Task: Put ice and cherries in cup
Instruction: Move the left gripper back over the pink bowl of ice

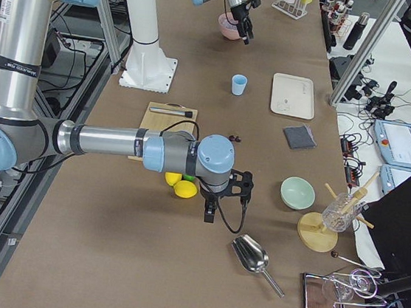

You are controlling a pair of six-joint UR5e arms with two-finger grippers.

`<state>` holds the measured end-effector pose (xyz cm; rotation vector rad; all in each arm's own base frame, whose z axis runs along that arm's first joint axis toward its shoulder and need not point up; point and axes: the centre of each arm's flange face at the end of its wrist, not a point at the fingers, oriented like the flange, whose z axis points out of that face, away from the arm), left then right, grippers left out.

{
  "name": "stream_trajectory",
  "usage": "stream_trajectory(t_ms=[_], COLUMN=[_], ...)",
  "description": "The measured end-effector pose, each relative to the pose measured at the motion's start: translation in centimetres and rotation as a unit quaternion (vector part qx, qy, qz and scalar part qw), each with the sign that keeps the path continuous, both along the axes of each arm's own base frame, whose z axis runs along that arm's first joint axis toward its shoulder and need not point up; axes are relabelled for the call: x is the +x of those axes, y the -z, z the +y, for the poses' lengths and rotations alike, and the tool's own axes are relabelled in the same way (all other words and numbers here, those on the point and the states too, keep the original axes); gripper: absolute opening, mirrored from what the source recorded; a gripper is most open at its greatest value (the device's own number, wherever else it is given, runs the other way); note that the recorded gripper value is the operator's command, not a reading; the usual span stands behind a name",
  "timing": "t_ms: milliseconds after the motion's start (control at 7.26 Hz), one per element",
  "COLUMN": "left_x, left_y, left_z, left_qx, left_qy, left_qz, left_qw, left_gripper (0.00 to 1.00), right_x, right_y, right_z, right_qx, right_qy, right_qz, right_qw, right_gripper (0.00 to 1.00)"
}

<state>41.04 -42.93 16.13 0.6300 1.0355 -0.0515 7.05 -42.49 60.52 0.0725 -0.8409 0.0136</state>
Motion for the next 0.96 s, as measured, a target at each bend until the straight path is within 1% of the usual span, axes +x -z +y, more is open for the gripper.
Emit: stream_trajectory(t_ms=[138, 275, 413, 551, 688, 826, 964], left_x=[-3.7, -7.5, -10.9, -14.5, -18.3, -21.0, -22.3], left_y=[-3.7, -8.0, -12.4, -16.7, -19.8, -21.6, -22.7], left_z=[-1.7, -3.3, -4.3, -4.8, -4.5, -3.5, -2.6], left_qx=[-0.015, -0.038, -0.065, -0.099, -0.132, -0.155, -0.176], left_qy=[0.001, 0.007, 0.012, 0.018, 0.025, 0.033, 0.037], left_qz=[-0.037, -0.082, -0.124, -0.15, -0.159, -0.159, -0.155], left_qw=[0.9992, 0.9959, 0.9901, 0.9835, 0.9781, 0.9744, 0.9714], left_gripper=[0.97, 0.97, 0.97, 0.97, 0.97, 0.97, 0.97], right_x=[0.0, 0.0, -0.1, -0.1, -0.1, -0.1, -0.3], right_y=[0.4, 0.9, 1.1, 1.2, 1.6, 2.1, 2.2], right_z=[-0.2, -0.4, -0.6, -0.7, -0.9, -1.2, -1.4], right_qx=[0.009, 0.015, 0.018, 0.022, 0.03, 0.035, 0.037], right_qy=[-0.002, -0.002, -0.001, 0.0, 0.003, 0.004, 0.005], right_qz=[0.0, -0.003, -0.007, -0.007, -0.007, -0.012, -0.021], right_qw=[1.0, 0.9999, 0.9998, 0.9997, 0.9995, 0.9993, 0.9991], right_gripper=[1.0, 1.0, 1.0, 1.0, 1.0, 1.0, 1.0])
